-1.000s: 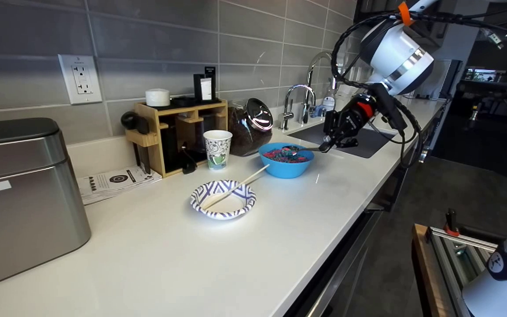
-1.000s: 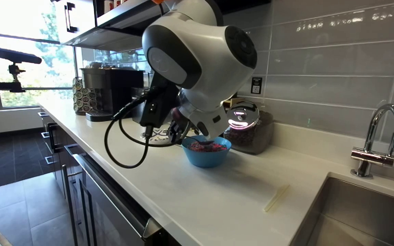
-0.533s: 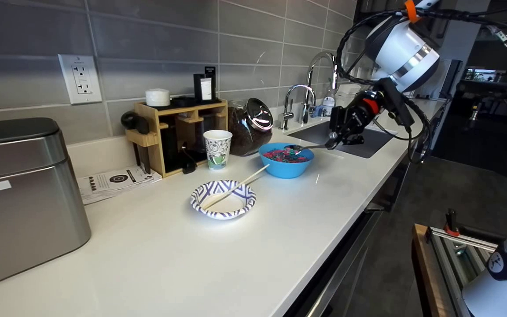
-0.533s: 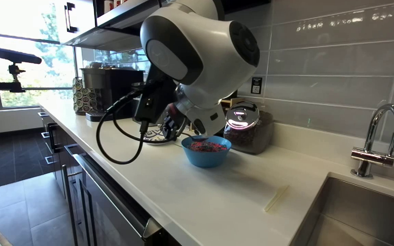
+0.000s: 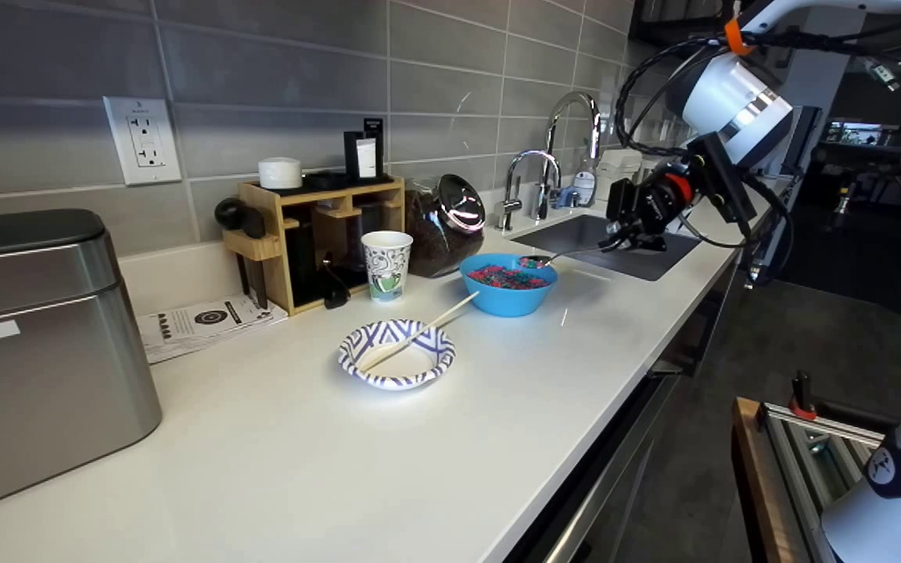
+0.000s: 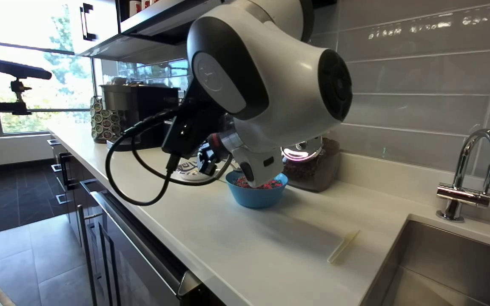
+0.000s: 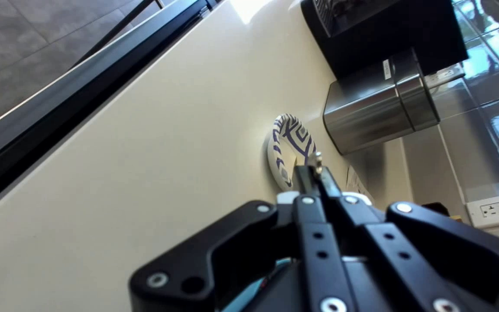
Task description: Transfer a spoonful of contents from the blue bowl onto the plate
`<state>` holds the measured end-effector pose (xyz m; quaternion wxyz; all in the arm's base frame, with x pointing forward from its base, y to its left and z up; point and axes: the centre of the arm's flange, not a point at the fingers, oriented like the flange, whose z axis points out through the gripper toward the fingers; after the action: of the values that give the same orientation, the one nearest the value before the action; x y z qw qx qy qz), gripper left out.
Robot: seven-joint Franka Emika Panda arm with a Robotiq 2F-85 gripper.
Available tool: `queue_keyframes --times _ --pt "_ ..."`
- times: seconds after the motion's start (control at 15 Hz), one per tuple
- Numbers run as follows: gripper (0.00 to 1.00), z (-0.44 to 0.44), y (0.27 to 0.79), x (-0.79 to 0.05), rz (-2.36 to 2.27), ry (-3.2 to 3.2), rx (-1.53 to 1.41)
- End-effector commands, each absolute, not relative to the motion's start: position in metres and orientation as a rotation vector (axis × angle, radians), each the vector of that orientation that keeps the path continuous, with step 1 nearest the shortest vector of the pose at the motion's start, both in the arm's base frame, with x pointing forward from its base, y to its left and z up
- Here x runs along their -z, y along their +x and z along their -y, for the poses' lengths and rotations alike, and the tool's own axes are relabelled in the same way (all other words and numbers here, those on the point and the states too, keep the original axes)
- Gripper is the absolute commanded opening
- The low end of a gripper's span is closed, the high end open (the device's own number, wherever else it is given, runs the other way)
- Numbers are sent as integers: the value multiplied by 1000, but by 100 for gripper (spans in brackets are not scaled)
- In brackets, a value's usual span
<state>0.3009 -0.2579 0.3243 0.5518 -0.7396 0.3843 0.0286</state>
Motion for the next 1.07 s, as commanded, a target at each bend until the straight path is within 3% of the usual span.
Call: queue_keyframes --times 0.0,0.53,1.0 --pt "0 276 299 -313 -835 -1666 -86" --pt "0 281 294 -302 -690 -1579 -146" --pt "0 235 320 -314 -540 -1641 -201"
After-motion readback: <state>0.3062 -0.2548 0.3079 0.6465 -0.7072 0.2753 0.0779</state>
